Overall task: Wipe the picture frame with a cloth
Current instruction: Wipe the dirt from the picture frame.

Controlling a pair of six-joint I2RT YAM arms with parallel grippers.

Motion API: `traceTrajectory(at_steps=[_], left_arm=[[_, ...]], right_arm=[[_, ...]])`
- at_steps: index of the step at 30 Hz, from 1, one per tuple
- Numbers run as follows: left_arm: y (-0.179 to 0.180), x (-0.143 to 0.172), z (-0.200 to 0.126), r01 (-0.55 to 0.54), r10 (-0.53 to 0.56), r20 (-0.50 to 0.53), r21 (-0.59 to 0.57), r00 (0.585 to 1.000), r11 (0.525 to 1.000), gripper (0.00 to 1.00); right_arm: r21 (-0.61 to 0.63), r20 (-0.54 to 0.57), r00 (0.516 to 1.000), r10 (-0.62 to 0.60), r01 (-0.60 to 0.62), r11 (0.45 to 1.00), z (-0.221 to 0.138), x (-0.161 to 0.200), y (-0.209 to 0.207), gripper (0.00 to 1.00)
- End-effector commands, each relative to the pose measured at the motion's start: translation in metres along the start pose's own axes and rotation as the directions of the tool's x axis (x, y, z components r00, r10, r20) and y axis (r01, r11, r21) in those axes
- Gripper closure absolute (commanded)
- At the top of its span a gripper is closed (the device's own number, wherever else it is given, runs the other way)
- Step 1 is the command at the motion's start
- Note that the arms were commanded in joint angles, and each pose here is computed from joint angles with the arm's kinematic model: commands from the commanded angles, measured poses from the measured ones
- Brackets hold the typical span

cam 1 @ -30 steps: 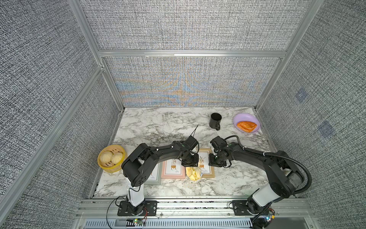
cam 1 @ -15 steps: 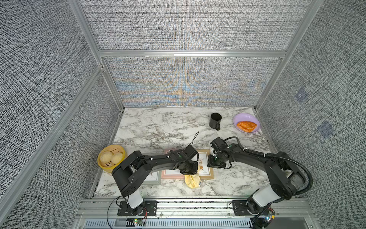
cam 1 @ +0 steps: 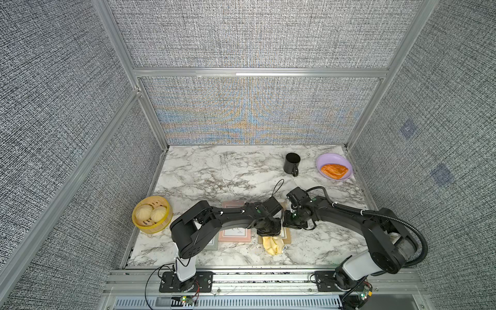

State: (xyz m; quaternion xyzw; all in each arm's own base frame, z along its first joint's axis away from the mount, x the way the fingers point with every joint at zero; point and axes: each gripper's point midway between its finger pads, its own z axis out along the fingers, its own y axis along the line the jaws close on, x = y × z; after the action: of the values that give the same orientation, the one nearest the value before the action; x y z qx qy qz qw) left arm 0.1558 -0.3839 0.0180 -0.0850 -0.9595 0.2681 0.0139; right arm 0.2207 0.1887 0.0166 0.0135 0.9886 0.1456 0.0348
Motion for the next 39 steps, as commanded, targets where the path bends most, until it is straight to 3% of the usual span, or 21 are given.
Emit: traceTrajectory(at_steps=[1,7,16,25,29,33,39], left_arm=[[0.034,0.022,0.002,0.04,-0.046,-0.049,-0.119,0.998,0.992,1.0],[0.034,0.012,-0.007,-0.029,0.026,-0.023,-0.136,0.999,0.99,1.0],[0.012,-0.007,-0.007,-0.08,0.08,-0.003,-0.096,0.997,0.992,1.0],[0.017,-0.003,-0.006,-0.076,0.076,-0.009,-0.098,0.997,0.992,1.0],[0.017,-0.002,-0.006,-0.076,0.076,-0.007,-0.095,0.997,0.993,1.0],[0.015,-0.004,-0.009,-0.077,0.077,0.001,-0.09,0.997,0.993,1.0],[-0.01,-0.009,-0.017,-0.081,0.082,0.012,-0.036,0.997,0.996,1.0]], right_arm=[[0.166,-0.132,0.99,0.046,-0.024,0.986,-0.005,0.033,-0.033,0.7],[0.157,-0.075,0.997,-0.035,0.047,0.986,-0.035,0.006,-0.026,0.54],[0.045,-0.016,0.999,-0.04,0.041,0.998,-0.042,-0.034,-0.003,0.52],[-0.019,0.001,0.999,-0.035,0.035,0.999,-0.013,-0.054,0.011,0.51],[-0.007,-0.005,1.0,-0.026,0.026,1.0,-0.003,-0.056,0.008,0.56],[0.026,-0.005,1.0,-0.02,0.02,0.999,-0.003,-0.055,0.001,0.73],[0.067,0.002,1.0,-0.013,0.012,0.998,-0.009,-0.049,-0.008,0.78]])
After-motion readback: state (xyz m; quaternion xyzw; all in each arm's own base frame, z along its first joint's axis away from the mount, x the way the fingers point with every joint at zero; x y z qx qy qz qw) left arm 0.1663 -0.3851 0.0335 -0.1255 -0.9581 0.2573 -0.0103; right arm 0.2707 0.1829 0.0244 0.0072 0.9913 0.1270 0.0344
